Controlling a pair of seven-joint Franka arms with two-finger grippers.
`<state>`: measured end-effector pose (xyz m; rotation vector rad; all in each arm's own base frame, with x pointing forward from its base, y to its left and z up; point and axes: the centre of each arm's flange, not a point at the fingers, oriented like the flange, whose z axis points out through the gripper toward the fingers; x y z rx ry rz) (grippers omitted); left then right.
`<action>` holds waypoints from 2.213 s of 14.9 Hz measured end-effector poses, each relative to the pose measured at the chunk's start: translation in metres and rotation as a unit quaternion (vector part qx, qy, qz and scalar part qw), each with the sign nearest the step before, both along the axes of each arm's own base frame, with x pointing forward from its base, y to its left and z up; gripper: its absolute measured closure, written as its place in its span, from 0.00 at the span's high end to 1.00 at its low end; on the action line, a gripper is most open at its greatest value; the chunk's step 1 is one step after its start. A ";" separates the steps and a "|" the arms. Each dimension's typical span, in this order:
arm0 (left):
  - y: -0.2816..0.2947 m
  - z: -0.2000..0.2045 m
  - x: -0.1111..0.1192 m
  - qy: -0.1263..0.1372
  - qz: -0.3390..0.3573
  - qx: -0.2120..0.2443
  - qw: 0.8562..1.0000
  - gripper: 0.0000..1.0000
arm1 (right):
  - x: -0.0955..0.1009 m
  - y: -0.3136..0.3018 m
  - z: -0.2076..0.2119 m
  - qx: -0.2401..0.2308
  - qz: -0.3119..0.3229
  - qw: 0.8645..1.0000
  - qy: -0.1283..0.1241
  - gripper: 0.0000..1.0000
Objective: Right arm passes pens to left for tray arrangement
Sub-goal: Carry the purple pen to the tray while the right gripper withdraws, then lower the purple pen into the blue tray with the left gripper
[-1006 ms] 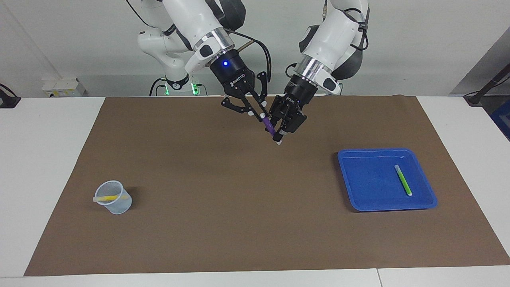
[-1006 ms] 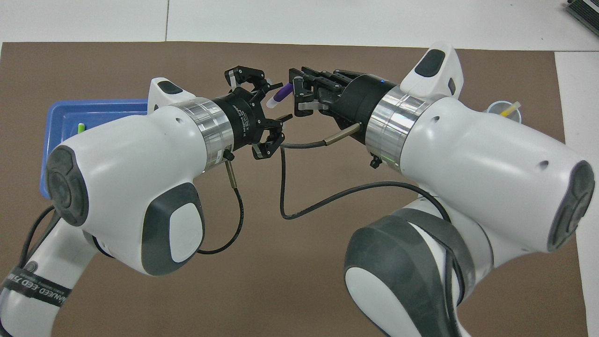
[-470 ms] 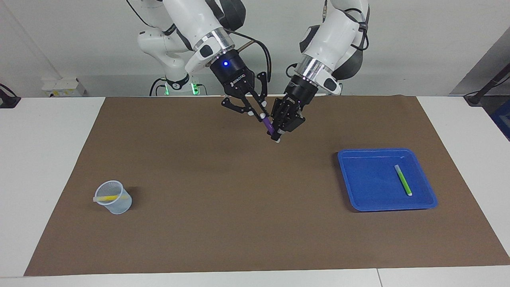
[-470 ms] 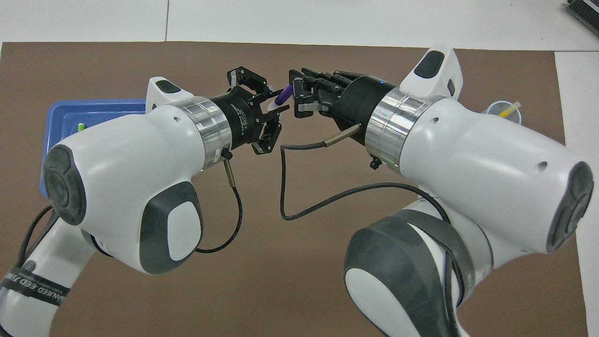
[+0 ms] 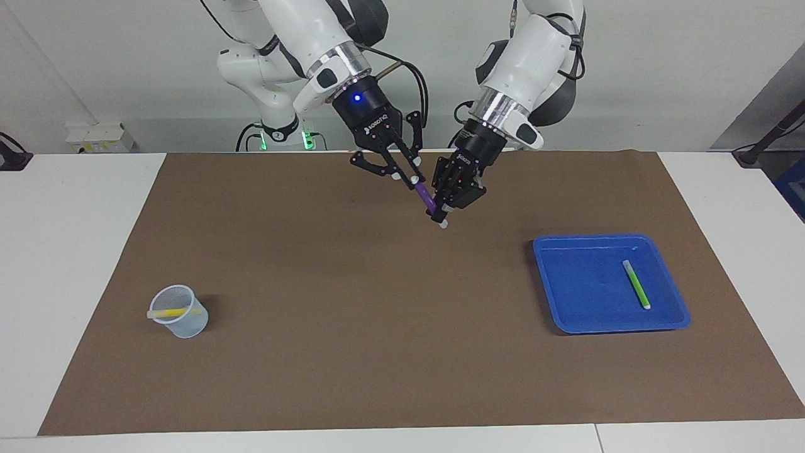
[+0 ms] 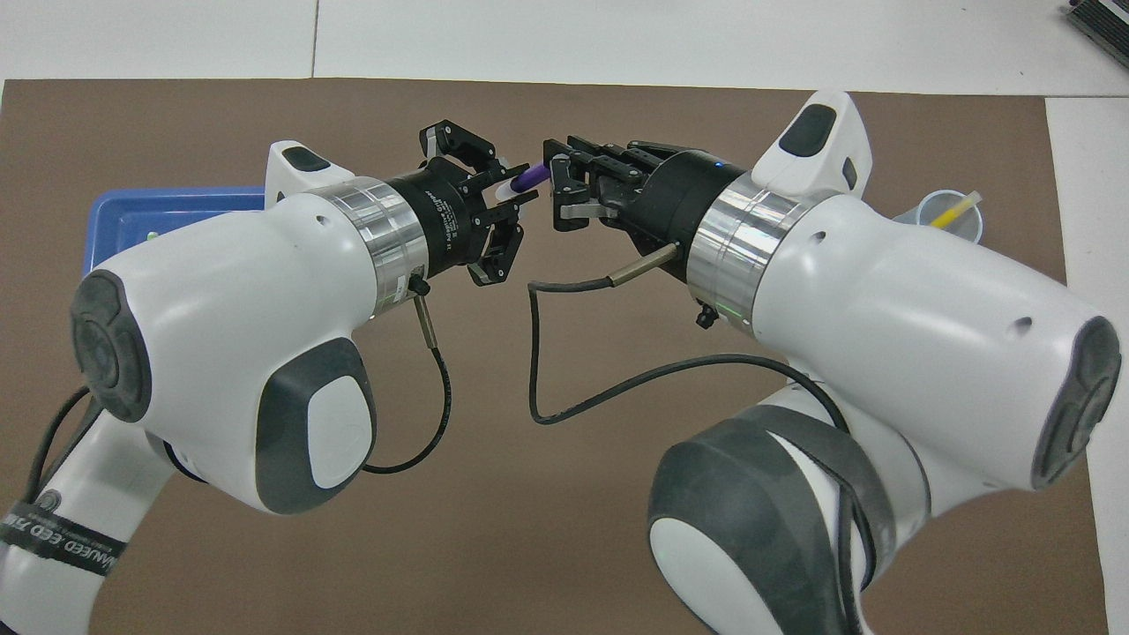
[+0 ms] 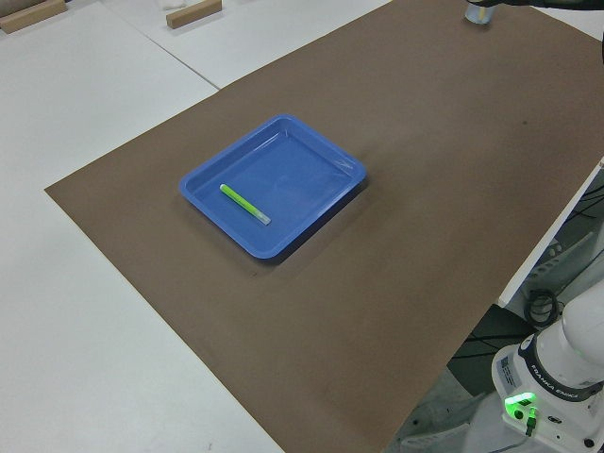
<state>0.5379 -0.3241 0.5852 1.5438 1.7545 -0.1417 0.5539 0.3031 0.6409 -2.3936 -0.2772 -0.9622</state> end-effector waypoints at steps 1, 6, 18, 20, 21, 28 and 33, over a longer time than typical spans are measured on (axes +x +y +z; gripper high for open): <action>-0.002 0.000 -0.001 0.000 -0.002 0.000 1.000 0.19 | 0.000 0.000 0.001 0.000 0.000 1.000 -0.001 0.33; -0.005 0.000 -0.003 0.000 -0.006 0.001 1.000 0.19 | 0.000 -0.012 0.005 -0.008 -0.003 1.000 0.010 0.85; 0.061 -0.018 0.019 -0.002 -0.126 0.109 0.986 0.19 | 0.052 -0.217 -0.030 -0.166 0.034 0.984 0.063 0.98; 0.084 -0.019 0.023 -0.005 -0.158 0.131 0.979 0.19 | 0.052 -0.245 -0.042 -0.173 0.028 0.981 0.081 0.96; 0.097 -0.021 0.026 -0.007 -0.177 0.143 0.974 0.19 | 0.052 -0.260 -0.052 -0.173 0.018 0.980 0.093 0.93; 0.199 -0.042 0.035 -0.048 -0.281 0.217 0.934 0.19 | 0.043 -0.296 -0.099 -0.146 -0.114 0.956 0.227 1.00; 0.239 -0.053 0.033 -0.065 -0.386 0.318 0.864 0.19 | 0.043 -0.327 -0.128 -0.178 -0.192 0.918 0.298 1.00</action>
